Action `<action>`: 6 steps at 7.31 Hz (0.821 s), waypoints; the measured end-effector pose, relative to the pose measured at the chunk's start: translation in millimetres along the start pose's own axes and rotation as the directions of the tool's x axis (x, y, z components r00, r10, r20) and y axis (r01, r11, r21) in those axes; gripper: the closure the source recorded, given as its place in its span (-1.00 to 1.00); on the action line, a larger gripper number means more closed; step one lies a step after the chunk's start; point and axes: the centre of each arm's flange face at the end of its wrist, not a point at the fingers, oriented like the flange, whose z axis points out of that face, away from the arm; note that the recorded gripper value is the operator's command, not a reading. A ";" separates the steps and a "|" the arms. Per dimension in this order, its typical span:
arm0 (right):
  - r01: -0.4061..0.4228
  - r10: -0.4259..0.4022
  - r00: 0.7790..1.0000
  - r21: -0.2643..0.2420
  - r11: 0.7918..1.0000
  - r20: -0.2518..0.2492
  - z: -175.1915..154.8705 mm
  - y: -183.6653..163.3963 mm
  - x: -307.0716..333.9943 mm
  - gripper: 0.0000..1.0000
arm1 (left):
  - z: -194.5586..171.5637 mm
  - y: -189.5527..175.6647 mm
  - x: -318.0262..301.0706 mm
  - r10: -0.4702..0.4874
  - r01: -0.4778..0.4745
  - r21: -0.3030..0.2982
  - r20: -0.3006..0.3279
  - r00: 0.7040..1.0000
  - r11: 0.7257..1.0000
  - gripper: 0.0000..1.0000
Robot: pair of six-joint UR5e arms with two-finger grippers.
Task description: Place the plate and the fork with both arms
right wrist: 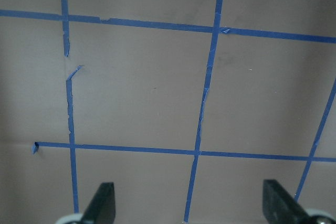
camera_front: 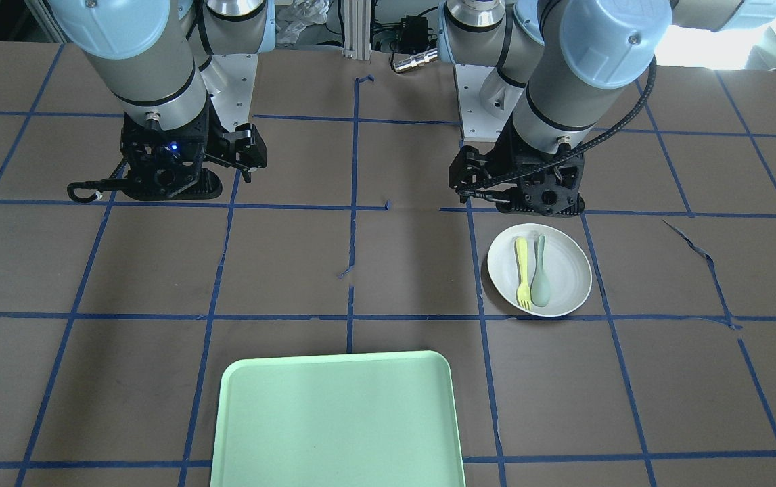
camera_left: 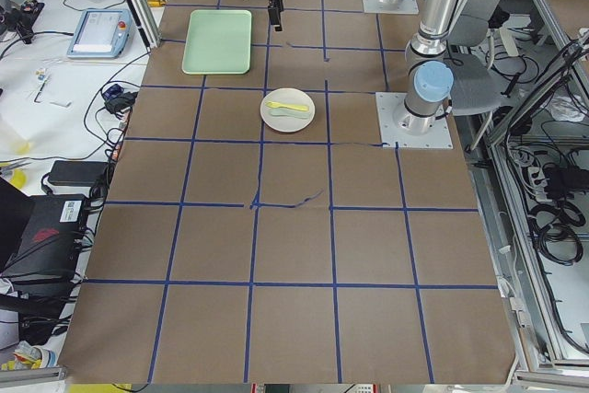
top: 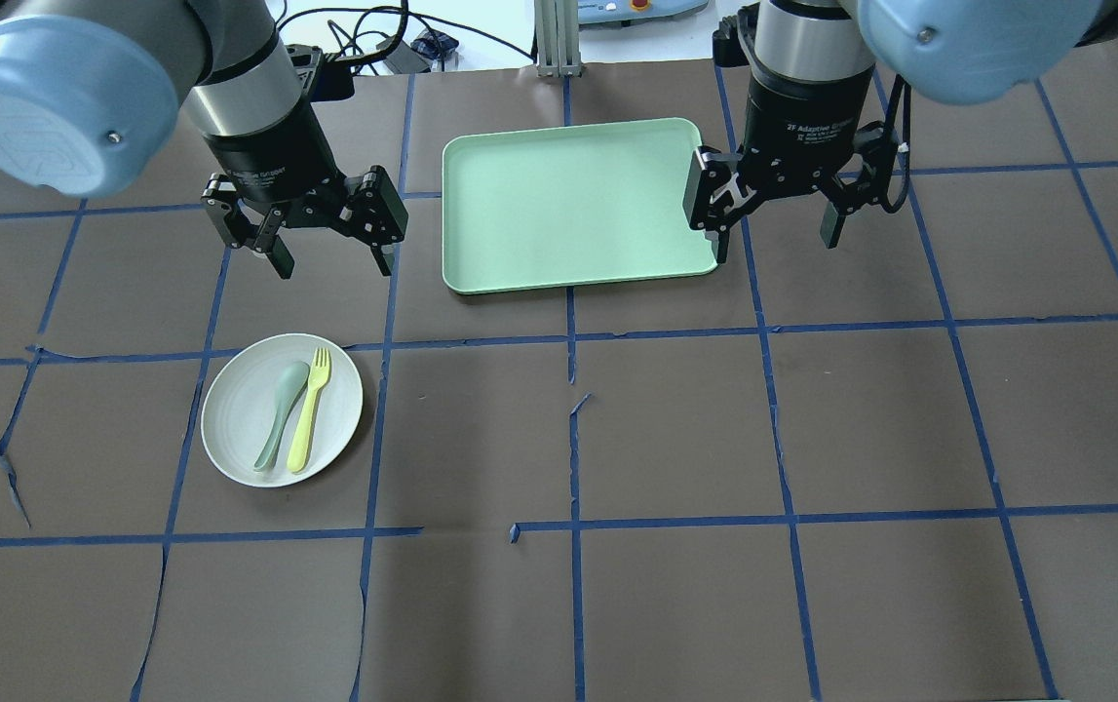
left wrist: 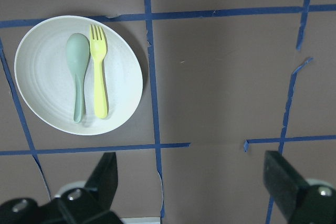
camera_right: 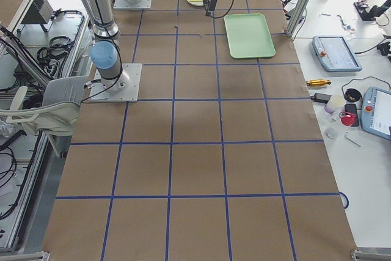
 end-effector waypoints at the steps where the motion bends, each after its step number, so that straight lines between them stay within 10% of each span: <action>1: 0.000 0.000 1.000 0.011 1.000 0.002 -2.1 -0.9 -0.5 -1.00 | -3.1 1.5 0.0 0.000 0.000 0.007 0.000 1.000 1.000 -1.00; 6: 0.007 -0.006 1.000 0.018 1.000 -0.003 -0.4 -1.5 -3.9 -1.00 | -4.5 1.4 0.3 -0.003 0.003 0.027 0.001 1.000 1.000 -1.00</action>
